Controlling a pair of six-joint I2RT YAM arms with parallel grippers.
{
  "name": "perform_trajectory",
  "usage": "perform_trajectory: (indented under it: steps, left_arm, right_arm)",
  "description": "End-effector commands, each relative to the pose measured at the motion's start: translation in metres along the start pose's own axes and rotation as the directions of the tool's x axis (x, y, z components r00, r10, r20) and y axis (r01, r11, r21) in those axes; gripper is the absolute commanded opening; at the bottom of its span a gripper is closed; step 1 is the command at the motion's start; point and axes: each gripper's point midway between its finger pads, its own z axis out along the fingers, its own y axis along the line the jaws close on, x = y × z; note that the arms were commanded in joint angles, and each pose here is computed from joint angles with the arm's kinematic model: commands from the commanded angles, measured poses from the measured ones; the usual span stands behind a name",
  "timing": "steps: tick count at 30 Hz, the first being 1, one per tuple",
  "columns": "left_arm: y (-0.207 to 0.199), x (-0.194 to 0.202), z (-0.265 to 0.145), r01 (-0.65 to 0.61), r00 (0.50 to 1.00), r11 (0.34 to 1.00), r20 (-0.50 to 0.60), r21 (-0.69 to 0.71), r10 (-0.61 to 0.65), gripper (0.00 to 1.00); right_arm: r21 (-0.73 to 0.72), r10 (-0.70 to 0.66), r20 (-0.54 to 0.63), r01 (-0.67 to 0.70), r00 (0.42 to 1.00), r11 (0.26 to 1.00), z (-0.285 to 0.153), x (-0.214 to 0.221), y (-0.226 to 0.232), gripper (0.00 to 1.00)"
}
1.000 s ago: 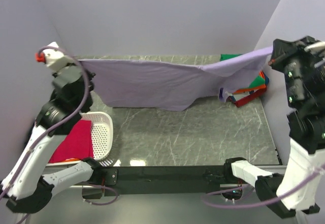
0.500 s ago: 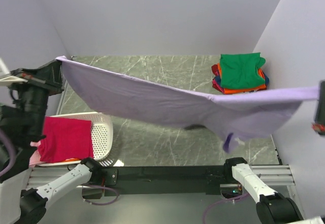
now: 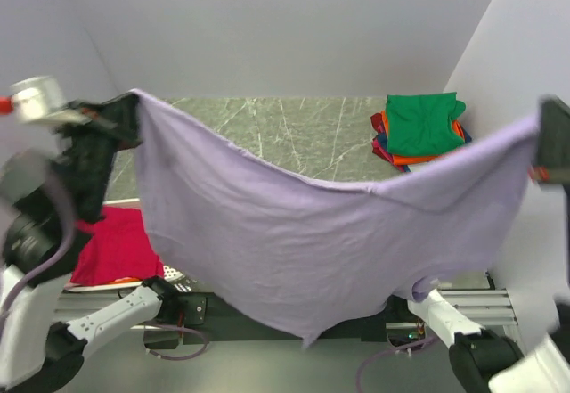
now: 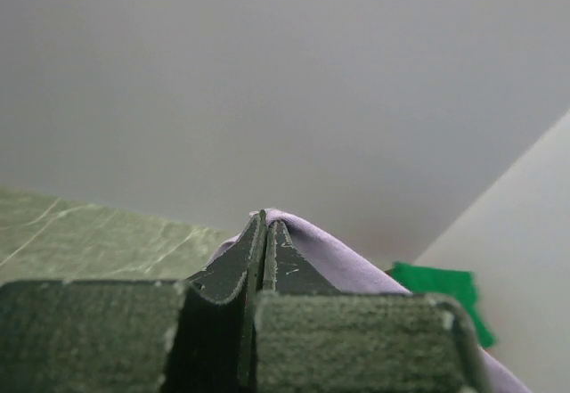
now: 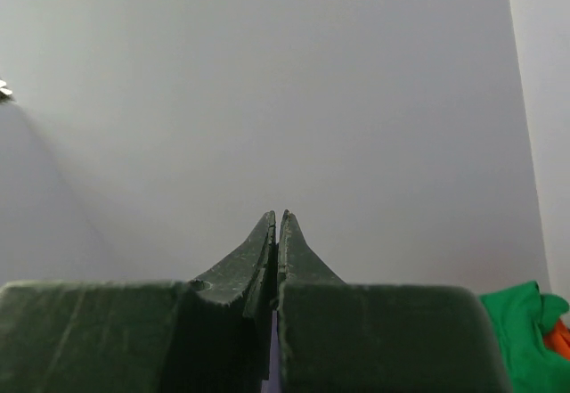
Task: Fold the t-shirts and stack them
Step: Flatten the tshirt out
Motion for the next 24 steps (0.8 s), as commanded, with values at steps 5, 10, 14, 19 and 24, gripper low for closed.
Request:
perform_trajectory:
  steps: [5, 10, 14, 19, 24]
  left_arm:
    - [0.031, 0.099, 0.107, -0.232, 0.969, 0.949, -0.138, -0.215, 0.206, 0.01]
    - [0.040, 0.099, 0.165, -0.254, 0.964, 0.945, -0.129, -0.207, 0.231, 0.00]
    - [0.030, 0.077, 0.186, -0.278, 0.960, 0.944, -0.096, -0.175, 0.265, 0.01]
    - [0.013, 0.047, 0.184, -0.284, 0.959, 0.950, -0.046, -0.133, 0.280, 0.01]
    - [-0.002, 0.022, 0.145, -0.227, 0.974, 0.973, 0.009, -0.051, 0.227, 0.01]
  right_arm:
    - [0.130, -0.037, -0.286, 0.078, 0.957, 0.988, 0.152, 0.151, -0.046, 0.00]
    - [0.103, -0.024, -0.312, 0.058, 0.950, 0.993, 0.202, 0.183, -0.045, 0.00]
    - [0.076, -0.023, -0.305, 0.049, 0.952, 0.996, 0.230, 0.191, -0.041, 0.00]
    - [0.043, -0.022, -0.241, 0.033, 0.970, 0.999, 0.225, 0.162, -0.028, 0.00]
    - [0.029, -0.038, -0.184, 0.044, 0.982, 0.999, 0.191, 0.128, -0.022, 0.00]
